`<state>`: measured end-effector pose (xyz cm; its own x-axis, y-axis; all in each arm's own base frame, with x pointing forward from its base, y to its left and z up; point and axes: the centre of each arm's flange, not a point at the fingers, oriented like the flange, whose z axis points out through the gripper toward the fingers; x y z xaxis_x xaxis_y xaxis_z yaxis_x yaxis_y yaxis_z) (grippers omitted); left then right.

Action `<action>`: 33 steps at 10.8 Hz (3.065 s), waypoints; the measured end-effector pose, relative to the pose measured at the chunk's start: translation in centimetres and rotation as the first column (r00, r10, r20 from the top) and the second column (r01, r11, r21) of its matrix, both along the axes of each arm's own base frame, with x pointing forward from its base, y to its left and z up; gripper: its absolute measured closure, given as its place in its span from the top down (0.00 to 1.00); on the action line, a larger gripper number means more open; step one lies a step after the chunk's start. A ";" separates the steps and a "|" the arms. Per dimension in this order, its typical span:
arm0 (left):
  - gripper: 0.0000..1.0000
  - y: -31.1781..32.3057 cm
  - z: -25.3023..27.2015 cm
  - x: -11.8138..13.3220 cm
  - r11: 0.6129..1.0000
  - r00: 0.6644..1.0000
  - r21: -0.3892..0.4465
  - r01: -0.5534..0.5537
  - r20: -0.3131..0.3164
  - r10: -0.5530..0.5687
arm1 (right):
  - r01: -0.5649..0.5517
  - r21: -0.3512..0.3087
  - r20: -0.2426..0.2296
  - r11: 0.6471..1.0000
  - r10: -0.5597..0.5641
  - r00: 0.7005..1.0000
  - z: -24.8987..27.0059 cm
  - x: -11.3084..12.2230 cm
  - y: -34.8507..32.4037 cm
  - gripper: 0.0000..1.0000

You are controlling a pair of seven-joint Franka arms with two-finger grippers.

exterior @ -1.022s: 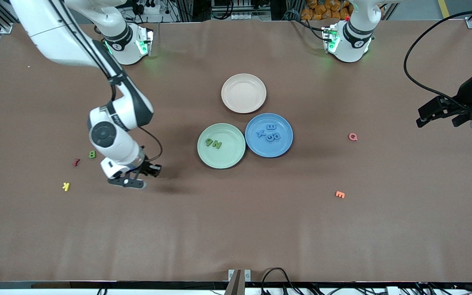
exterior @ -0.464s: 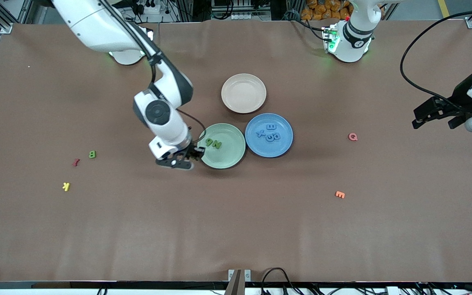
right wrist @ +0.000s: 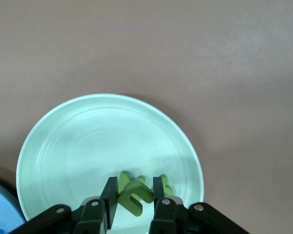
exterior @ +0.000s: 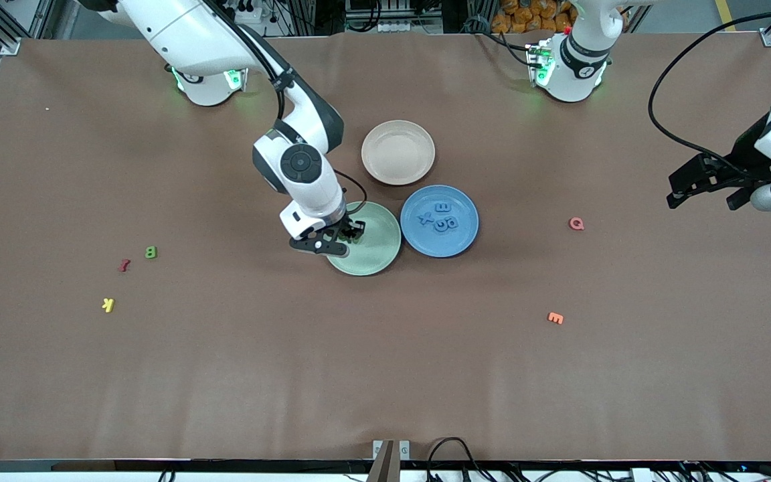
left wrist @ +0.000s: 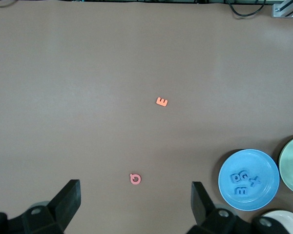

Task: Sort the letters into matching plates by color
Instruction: 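Open the right gripper to drop the 'n' and move back, then move the right gripper down over the green letter 'B'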

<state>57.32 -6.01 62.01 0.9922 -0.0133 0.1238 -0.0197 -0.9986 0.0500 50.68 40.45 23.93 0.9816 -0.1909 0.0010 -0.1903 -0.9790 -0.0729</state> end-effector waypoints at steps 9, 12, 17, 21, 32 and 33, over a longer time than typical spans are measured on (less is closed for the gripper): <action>1.00 1.8 0.3 0.0 1.000 1.000 0.004 -0.030 0.006 0.030 | 0.034 -0.001 0.001 0.999 -0.034 0.999 -0.4 0.8 0.0 1.00; 1.00 0.0 0.4 -0.2 1.000 1.000 0.017 0.003 0.007 -0.003 | 0.046 -0.021 -0.008 0.999 -0.047 0.999 -0.4 2.6 -2.4 1.00; 1.00 0.4 2.4 -1.9 0.998 1.000 0.058 0.008 0.010 -0.009 | -0.019 -0.076 -0.053 0.997 0.015 0.998 1.9 6.5 -9.7 1.00; 1.00 0.6 2.5 -2.2 0.998 1.000 0.061 0.022 0.006 -0.023 | -0.027 -0.095 -0.076 0.995 0.020 0.997 4.6 10.2 -20.7 1.00; 1.00 1.3 1.6 -1.6 0.997 0.999 0.066 0.042 -0.003 -0.042 | -0.340 -0.075 -0.009 0.938 0.340 0.940 0.1 6.6 -40.9 1.00; 1.00 1.3 1.5 -1.6 0.997 0.999 0.066 0.042 -0.003 -0.042 | -0.360 -0.074 -0.013 0.930 0.360 0.933 -0.1 6.0 -42.5 1.00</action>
